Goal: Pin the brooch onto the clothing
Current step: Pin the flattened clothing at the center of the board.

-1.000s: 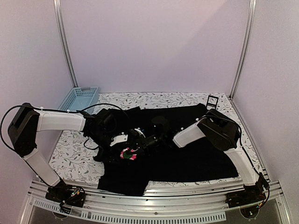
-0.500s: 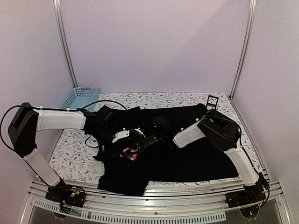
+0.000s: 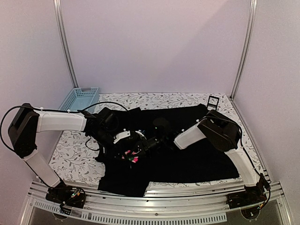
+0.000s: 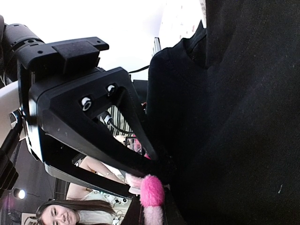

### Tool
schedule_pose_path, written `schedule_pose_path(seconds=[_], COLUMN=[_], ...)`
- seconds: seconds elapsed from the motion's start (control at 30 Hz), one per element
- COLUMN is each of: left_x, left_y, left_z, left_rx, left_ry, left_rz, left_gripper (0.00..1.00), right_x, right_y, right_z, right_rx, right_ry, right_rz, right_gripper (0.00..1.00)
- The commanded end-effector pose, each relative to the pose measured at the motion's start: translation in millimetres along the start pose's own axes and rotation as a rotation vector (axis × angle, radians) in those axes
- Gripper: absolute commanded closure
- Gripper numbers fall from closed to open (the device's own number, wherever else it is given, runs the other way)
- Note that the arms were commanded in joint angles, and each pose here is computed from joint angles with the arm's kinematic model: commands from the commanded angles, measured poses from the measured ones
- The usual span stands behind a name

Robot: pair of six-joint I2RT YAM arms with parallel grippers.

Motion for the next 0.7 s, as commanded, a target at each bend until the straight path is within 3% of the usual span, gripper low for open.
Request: schedule_pose_path(seconds=[0.0,0.23,0.4,0.57,0.67], left_x=[-6,0,5,6,4], left_y=[-14,-24,-27,-34,-32], left_z=[4,8,8,11,11], left_rx=[0.080,0.088,0.089,0.056,0.053], left_ry=[-0.005,-0.012,-0.016,-0.002,0.001], left_rz=[0.062,0.157,0.186,0.235,0.224], left_gripper=[0.61,0.44,0.48,0.41,0.43], right_x=[4,7,8,8,8], right_y=[23,25,27,25,26], right_z=[-14,-16,-18,-19,-19], right_rx=[0.066,0.074,0.080,0.068,0.068], right_ry=[-0.039,-0.058,-0.072,-0.077,-0.078], right_rz=[-0.022,-0.021,-0.025,-0.028,-0.028], right_gripper=[1.00,1.00,1.00,1.00,1.00])
Point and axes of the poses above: each gripper's point midway between its finger pads, its own x axis back along the fingers, its own y axis along the line the jaws close on, z = x × y, the point moved 1 cm from there along x, back along the fingers, and after that the axes turned 15 degrees about x, right-handed, at the moved point
